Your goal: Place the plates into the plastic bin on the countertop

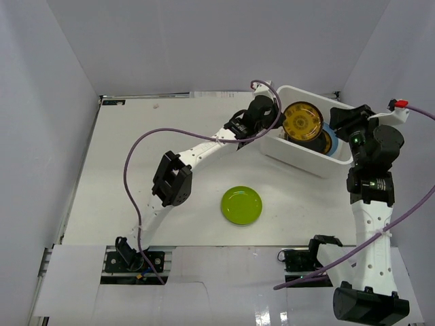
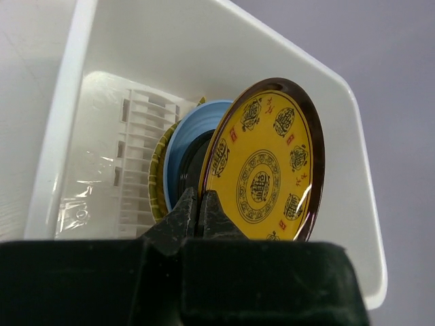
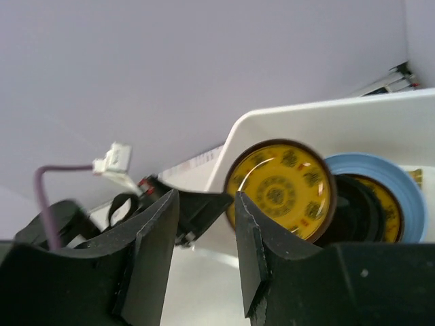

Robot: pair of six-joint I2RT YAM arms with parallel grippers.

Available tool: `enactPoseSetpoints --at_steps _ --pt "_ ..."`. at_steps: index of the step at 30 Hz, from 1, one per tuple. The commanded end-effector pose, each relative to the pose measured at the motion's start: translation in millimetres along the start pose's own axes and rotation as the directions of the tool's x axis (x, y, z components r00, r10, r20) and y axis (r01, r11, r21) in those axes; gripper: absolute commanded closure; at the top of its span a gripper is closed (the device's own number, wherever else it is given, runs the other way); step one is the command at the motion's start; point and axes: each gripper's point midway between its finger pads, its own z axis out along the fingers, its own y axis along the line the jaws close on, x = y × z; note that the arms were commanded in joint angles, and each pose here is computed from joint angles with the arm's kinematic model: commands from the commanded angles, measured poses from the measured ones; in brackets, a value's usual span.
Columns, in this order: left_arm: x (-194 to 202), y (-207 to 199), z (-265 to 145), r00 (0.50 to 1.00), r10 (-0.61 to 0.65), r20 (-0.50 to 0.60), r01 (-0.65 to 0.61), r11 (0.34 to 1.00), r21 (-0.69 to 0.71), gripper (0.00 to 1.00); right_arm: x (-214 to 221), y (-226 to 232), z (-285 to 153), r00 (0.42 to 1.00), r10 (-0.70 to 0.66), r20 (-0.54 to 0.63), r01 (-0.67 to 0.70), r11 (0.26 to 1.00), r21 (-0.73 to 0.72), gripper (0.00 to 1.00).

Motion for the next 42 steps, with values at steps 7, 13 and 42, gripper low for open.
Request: enactPoseSetpoints --at_steps 7,13,42 --pt "-9.2 -18.2 17.3 0.997 -0.059 0.049 0.057 0.997 0.048 0.89 70.7 12.7 -43.2 0.980 0.015 -0.198 -0.051 0.983 -0.179 0.55" --pt "-16.6 -29.2 8.3 0.997 -0.050 0.054 0.045 0.995 0.092 0.28 155.5 -13.2 -64.3 0.926 0.026 -0.375 -0.098 0.980 -0.175 0.56" --pt "15.3 105.3 -349.0 0.961 0.258 -0.105 -0.271 0.952 -0.143 0.02 386.7 -56.7 -147.3 0.591 -0.093 -0.801 -0.068 0.984 -0.165 0.49"
